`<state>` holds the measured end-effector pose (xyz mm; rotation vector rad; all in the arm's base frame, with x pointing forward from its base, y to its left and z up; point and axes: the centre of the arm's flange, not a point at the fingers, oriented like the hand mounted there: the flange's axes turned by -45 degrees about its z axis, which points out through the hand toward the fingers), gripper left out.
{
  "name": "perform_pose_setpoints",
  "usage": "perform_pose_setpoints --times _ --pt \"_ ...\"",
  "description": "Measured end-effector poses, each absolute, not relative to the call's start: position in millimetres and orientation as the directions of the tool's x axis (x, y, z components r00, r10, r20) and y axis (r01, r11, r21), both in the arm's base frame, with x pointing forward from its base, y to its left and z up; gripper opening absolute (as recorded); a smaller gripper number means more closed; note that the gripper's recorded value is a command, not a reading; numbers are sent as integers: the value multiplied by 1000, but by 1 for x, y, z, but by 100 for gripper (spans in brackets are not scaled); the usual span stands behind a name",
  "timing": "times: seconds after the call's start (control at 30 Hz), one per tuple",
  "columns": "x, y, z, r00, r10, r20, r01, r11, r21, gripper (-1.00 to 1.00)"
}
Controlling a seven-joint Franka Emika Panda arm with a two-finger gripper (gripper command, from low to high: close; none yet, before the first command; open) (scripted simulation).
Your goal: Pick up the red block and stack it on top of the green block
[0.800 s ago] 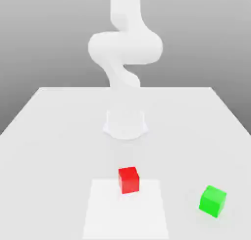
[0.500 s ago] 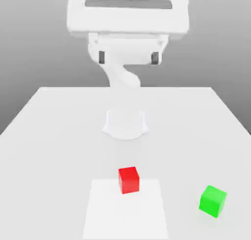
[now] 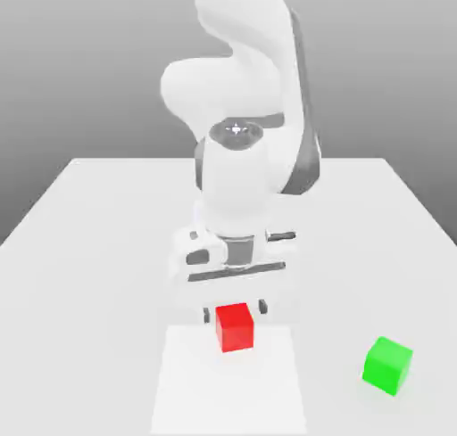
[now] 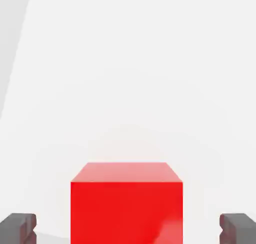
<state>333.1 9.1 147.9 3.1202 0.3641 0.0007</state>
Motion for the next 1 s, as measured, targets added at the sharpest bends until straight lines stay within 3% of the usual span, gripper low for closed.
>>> perform_pose_setpoints --times 0.23,0.5,0.87,1.0 --pt "333 9 146 973 230 0 230 -973 0 -100" --pt "334 12 204 972 234 -1 234 -972 1 -100" --pt "391 222 241 869 494 -1 494 -869 2 -100" --pt "397 232 204 872 490 1 490 -872 1 -100"
